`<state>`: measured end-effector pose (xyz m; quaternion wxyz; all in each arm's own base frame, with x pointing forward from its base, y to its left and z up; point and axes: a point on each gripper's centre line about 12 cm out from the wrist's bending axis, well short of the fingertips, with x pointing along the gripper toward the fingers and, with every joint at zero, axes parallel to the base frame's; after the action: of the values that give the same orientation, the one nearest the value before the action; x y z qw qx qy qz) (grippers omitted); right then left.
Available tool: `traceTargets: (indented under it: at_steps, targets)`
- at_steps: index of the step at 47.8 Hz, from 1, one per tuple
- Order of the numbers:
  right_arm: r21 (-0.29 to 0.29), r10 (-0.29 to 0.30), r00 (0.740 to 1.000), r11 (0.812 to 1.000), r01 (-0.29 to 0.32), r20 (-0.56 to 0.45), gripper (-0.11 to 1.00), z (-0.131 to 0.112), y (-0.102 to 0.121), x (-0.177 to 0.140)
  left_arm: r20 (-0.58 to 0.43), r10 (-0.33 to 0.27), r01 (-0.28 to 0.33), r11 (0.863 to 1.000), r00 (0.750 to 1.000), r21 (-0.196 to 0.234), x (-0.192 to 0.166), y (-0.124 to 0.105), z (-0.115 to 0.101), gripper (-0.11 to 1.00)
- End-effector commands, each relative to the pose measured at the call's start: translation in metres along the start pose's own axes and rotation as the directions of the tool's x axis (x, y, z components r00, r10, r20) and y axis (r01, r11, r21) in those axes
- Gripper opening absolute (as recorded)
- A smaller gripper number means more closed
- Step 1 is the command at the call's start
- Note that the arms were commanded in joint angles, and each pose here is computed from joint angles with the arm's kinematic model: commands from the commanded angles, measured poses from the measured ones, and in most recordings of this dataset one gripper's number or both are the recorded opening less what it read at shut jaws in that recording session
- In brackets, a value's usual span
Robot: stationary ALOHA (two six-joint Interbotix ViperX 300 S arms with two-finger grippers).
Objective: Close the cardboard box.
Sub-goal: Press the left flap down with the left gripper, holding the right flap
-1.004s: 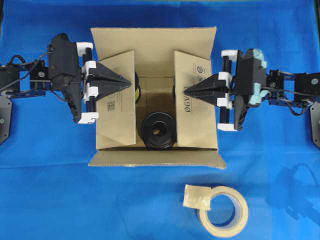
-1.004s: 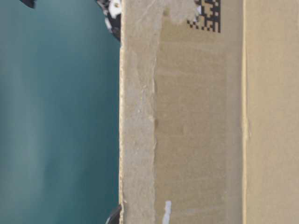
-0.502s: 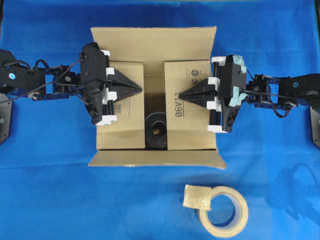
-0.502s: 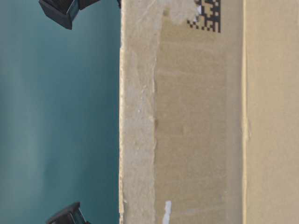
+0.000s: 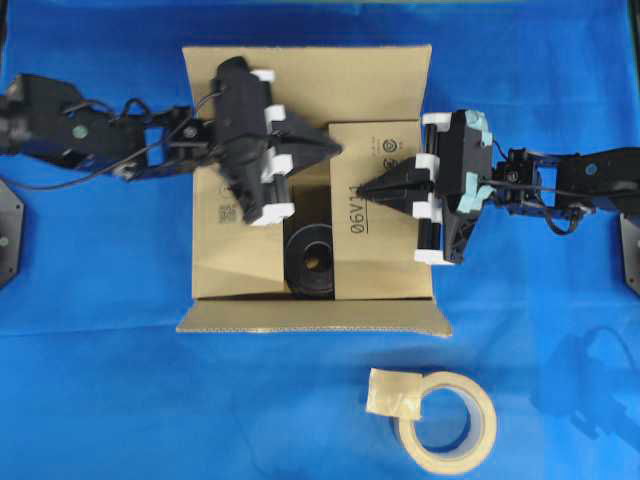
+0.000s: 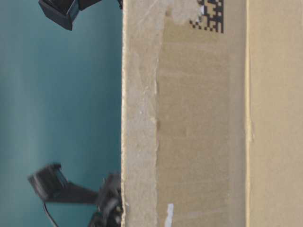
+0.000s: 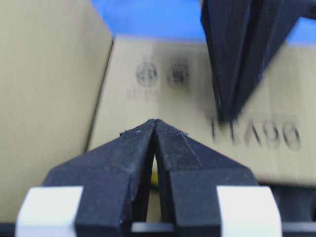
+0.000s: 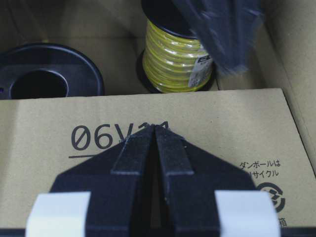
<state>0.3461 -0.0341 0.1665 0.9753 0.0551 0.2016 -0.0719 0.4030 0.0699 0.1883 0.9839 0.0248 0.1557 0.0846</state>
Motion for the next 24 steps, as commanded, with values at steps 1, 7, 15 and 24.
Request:
traceTargets:
  at_steps: [1, 7, 15, 24]
  targets:
    - [0.007, -0.001, 0.999, 1.0, 0.001, 0.037, 0.0, 0.012, 0.0, 0.001, 0.054, 0.018, -0.019, 1.0, 0.998, 0.011, 0.006, 0.008, 0.019, 0.0]
    - [0.005, 0.003, 0.999, 1.0, -0.003, 0.037, 0.0, 0.012, 0.002, 0.001, 0.043, 0.037, -0.038, 0.999, 0.998, 0.018, 0.012, 0.016, 0.016, 0.0]
    - [0.004, 0.005, 0.999, 1.0, -0.005, 0.033, 0.0, 0.011, 0.002, 0.001, 0.019, 0.043, -0.043, 0.999, 0.999, 0.018, 0.014, 0.019, 0.008, 0.0]
    - [0.004, 0.005, 0.999, 1.0, -0.005, 0.035, 0.0, 0.011, 0.002, 0.001, -0.005, 0.041, -0.041, 0.999, 0.999, 0.017, 0.018, 0.018, -0.001, 0.0]
